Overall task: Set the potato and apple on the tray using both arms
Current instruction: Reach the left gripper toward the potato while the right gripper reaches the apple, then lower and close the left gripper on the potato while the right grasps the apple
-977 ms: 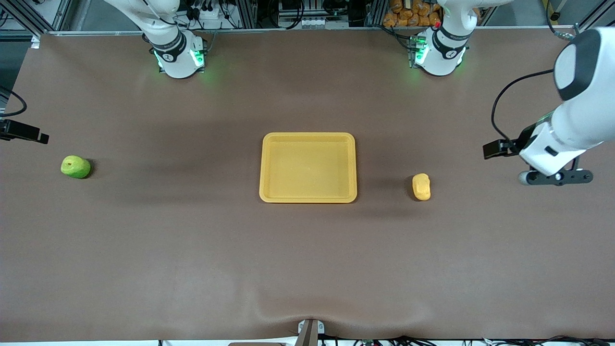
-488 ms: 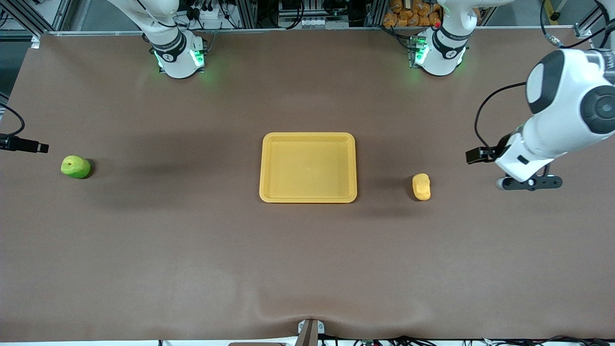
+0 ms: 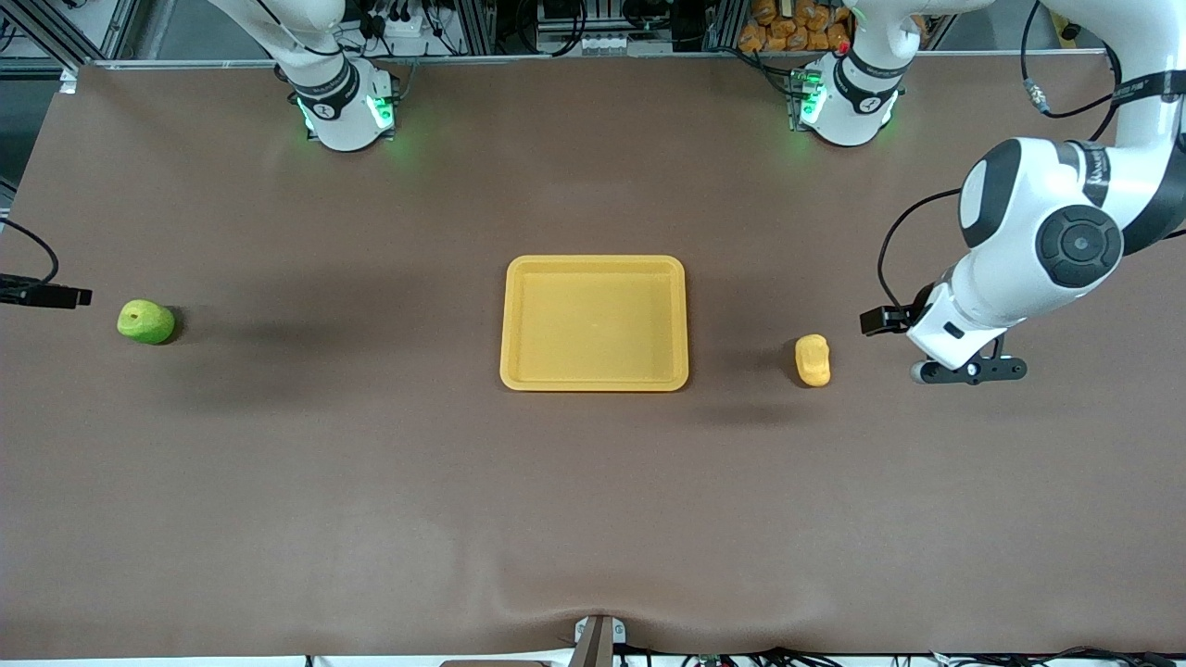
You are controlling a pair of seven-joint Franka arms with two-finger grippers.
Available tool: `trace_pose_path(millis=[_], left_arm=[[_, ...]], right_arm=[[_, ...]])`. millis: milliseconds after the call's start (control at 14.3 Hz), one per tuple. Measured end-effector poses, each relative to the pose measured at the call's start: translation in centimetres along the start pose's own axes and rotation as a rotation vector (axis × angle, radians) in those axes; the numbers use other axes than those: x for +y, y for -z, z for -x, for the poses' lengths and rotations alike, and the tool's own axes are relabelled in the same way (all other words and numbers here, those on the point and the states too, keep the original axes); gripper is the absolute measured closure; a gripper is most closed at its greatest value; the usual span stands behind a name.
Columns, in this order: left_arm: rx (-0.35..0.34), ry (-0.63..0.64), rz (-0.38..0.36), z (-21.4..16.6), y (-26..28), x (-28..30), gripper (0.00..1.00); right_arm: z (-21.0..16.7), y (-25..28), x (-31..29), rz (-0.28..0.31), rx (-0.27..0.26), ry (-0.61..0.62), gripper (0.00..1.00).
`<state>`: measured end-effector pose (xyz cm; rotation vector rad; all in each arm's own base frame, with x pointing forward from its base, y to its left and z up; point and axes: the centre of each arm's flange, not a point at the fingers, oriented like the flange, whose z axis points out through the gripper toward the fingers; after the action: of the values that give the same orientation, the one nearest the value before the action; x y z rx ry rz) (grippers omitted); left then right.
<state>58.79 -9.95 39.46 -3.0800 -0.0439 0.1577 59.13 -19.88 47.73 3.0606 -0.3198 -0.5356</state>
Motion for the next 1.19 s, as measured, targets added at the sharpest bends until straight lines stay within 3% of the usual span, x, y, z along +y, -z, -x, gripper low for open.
trace_pose_path(millis=[628,907,1186], left_arm=[[0.015,-0.023,0.006,0.6,-3.0,1.3,0.00],[0.013,-0.015,0.009,0.5,-4.2,1.4,0.00],[-0.015,0.022,0.007,0.4,-6.3,2.2,0.00]], right_arm=[[-3.0,-6.5,4.3,-0.018,0.011,0.075,0.00],[-3.3,-7.3,5.1,0.043,0.000,0.084,0.00],[-4.2,-10.0,6.3,0.050,0.005,0.095,0.00]])
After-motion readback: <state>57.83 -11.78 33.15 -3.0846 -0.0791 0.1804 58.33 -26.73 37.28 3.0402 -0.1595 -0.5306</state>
